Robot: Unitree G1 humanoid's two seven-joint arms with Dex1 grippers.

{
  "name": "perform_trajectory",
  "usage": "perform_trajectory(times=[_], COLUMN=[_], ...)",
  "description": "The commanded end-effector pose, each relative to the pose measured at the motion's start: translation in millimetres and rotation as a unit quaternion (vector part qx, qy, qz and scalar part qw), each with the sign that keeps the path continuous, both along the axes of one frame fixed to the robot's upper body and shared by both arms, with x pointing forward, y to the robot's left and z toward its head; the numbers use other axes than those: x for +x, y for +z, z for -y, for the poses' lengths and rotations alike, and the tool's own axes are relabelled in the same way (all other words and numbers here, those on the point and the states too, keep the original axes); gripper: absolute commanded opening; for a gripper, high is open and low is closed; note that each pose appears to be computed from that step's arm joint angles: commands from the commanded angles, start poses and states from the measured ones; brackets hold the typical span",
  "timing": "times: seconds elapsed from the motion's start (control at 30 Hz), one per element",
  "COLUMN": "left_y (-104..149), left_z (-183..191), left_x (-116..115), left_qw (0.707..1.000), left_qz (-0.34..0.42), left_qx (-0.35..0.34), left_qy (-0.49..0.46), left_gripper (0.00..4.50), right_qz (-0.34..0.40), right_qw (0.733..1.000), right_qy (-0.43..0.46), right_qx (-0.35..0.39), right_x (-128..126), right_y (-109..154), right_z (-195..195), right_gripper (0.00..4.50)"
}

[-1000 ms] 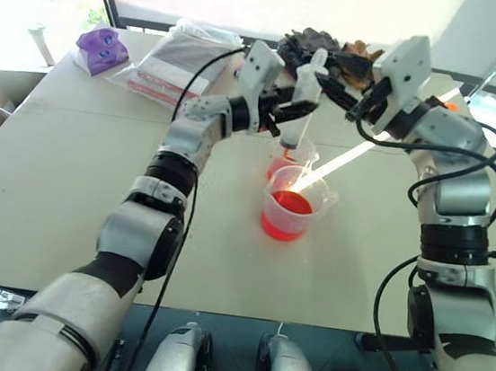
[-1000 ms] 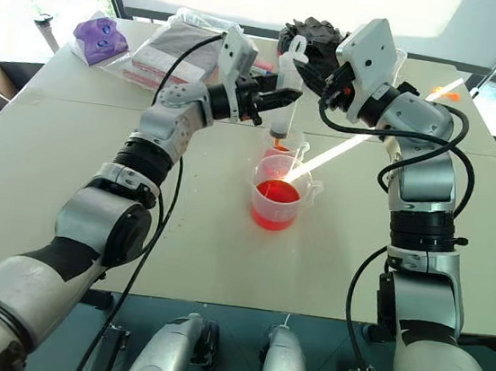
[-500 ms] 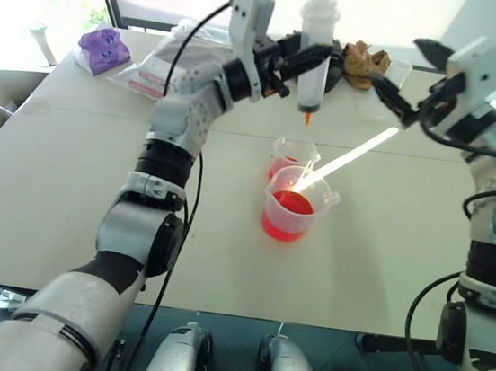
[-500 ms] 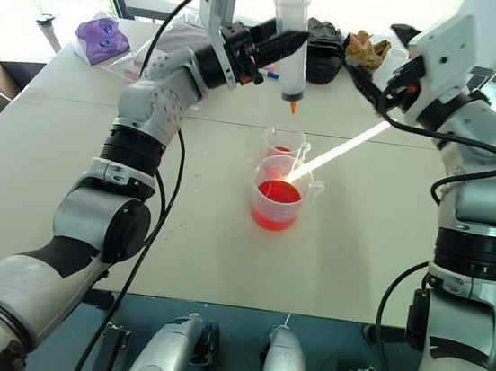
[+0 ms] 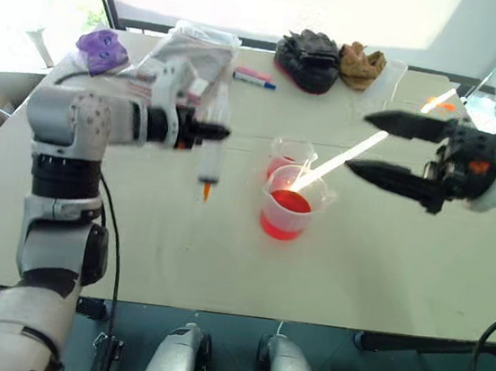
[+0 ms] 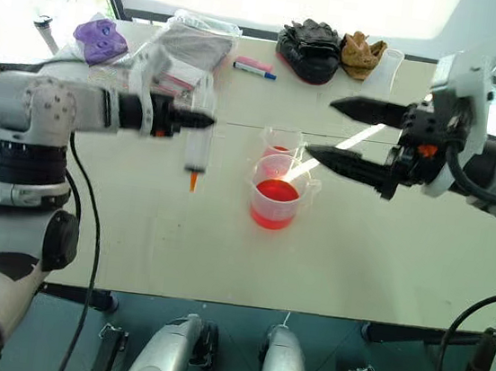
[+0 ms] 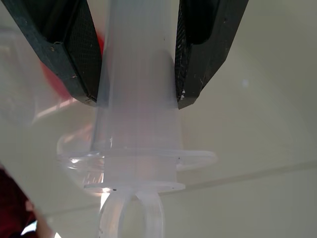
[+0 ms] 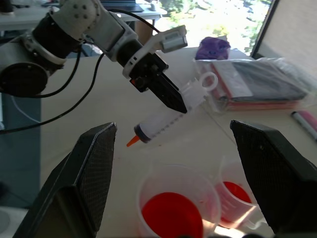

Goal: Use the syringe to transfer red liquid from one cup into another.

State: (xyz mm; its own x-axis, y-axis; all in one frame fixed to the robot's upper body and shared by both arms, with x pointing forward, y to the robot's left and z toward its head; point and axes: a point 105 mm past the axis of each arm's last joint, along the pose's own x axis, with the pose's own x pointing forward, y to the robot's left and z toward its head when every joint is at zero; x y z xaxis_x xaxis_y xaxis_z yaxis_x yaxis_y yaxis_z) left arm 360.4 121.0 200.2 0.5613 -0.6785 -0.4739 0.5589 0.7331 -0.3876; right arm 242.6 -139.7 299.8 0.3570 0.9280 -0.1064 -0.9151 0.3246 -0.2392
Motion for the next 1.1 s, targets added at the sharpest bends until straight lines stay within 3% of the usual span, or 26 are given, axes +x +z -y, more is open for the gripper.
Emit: perform_trajectory(times=[0.03, 0.13, 0.4, 0.5, 0.63, 0.73, 0.87, 1.1], left_y=[-22.6, -42.6, -59.0, -62.7, -61.9, -56.8, -44.8, 9.3], left_z=[-1.1, 0.8, 0.7, -7.6, -18.2, -18.9, -19.6, -33.4], left_x=[-20.9, -35.3, -34.2, -27.1, -17.6, -13.5, -13.1, -27.2], left_qw=[0.999, 0.996, 0.995, 0.994, 0.992, 0.992, 0.994, 0.99], left_qz=[-0.027, -0.03, -0.039, -0.051, -0.054, -0.051, -0.028, 0.109], left_qx=[0.03, 0.072, 0.095, 0.088, 0.087, 0.068, 0.061, -0.015], left_qy=[-0.024, -0.041, -0.014, 0.025, 0.074, 0.09, 0.088, 0.082], left_gripper=[1.6, 1.6, 1.6, 2.89, 3.82, 4.49, 4.49, 4.49], right_qz=[-0.039, -0.061, -0.066, -0.067, -0.069, -0.07, -0.071, -0.06], right_qw=[0.998, 0.996, 0.997, 0.997, 0.997, 0.997, 0.997, 0.995], right_qy=[0.051, 0.063, 0.036, 0.027, 0.022, 0.017, 0.004, -0.082], right_qx=[-0.012, -0.017, -0.011, -0.003, -0.004, -0.007, -0.015, -0.006], right_x=[-15.3, -17.1, -9.4, -7.7, -7.2, -5.7, -2.7, 13.8], right_y=[-16.0, -32.8, -50.6, -51.8, -54.8, -55.5, -57.2, -53.2], right_z=[-13.1, -21.0, -27.4, -27.4, -27.4, -25.5, -19.7, 17.3], right_gripper=[3.83, 3.83, 3.83, 3.88, 3.88, 3.88, 3.88, 3.88])
